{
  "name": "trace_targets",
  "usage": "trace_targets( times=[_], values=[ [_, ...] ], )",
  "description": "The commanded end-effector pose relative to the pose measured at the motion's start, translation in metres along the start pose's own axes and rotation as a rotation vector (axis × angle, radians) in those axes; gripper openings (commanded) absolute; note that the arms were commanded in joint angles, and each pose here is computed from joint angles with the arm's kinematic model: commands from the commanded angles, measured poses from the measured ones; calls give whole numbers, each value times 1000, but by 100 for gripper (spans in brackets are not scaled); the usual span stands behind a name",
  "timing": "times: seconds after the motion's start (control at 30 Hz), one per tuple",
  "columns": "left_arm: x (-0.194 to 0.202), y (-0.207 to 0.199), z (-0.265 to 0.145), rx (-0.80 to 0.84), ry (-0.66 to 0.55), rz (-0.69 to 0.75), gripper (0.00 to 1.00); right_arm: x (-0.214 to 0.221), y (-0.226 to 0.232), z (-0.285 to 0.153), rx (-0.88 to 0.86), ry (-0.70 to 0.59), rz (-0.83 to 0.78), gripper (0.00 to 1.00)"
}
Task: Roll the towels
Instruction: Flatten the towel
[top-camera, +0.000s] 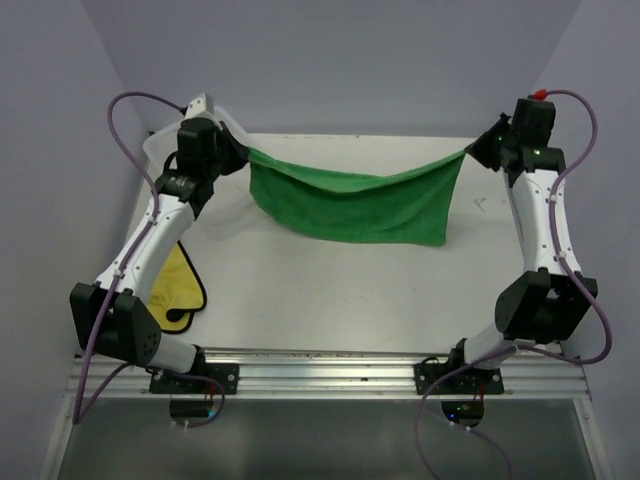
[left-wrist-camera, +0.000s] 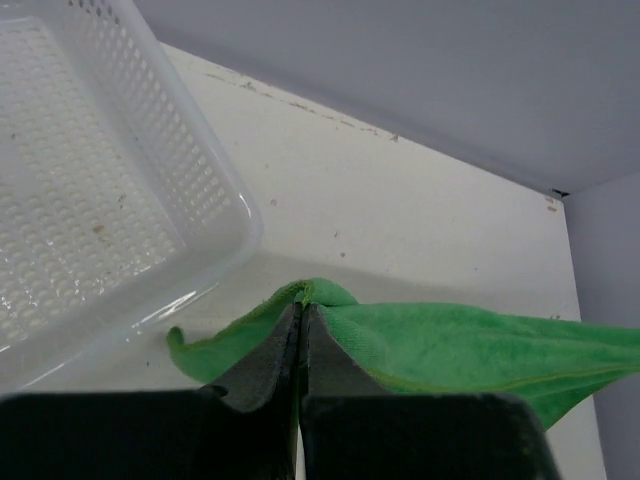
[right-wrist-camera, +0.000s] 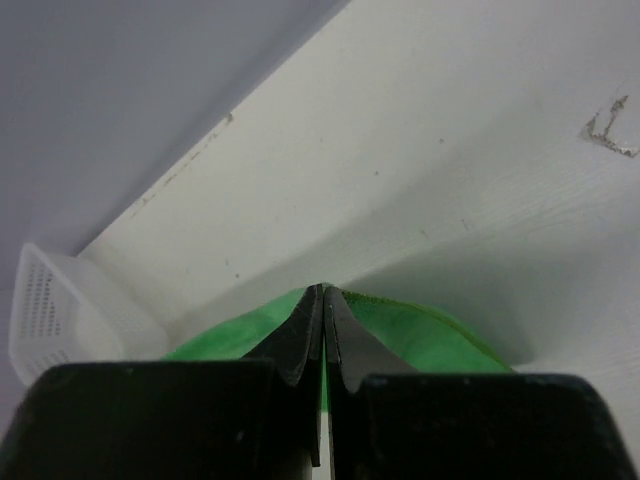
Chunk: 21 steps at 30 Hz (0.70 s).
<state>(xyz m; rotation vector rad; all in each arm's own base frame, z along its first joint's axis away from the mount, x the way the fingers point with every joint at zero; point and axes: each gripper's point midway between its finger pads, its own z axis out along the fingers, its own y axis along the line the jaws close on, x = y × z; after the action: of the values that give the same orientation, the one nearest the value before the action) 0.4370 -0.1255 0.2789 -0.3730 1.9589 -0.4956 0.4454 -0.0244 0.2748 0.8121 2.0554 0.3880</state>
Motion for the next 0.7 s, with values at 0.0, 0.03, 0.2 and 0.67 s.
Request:
trace_targets(
  times=[0.0, 0.03, 0.2, 0.67],
  values=[
    [-35, -6, -9, 44, -30, -11, 0, -19, 30, -25, -72, -11, 25, 0],
    [-37, -3, -11, 38, -34, -17, 0, -24, 35, -30, -86, -24, 23, 0],
    [-17, 26, -32, 1, -35, -42, 0, -7, 26, -47, -94, -19, 22, 0],
    [192, 126, -95, -47, 201, -198, 0, 158, -135, -79, 195, 89, 17, 0]
  ],
)
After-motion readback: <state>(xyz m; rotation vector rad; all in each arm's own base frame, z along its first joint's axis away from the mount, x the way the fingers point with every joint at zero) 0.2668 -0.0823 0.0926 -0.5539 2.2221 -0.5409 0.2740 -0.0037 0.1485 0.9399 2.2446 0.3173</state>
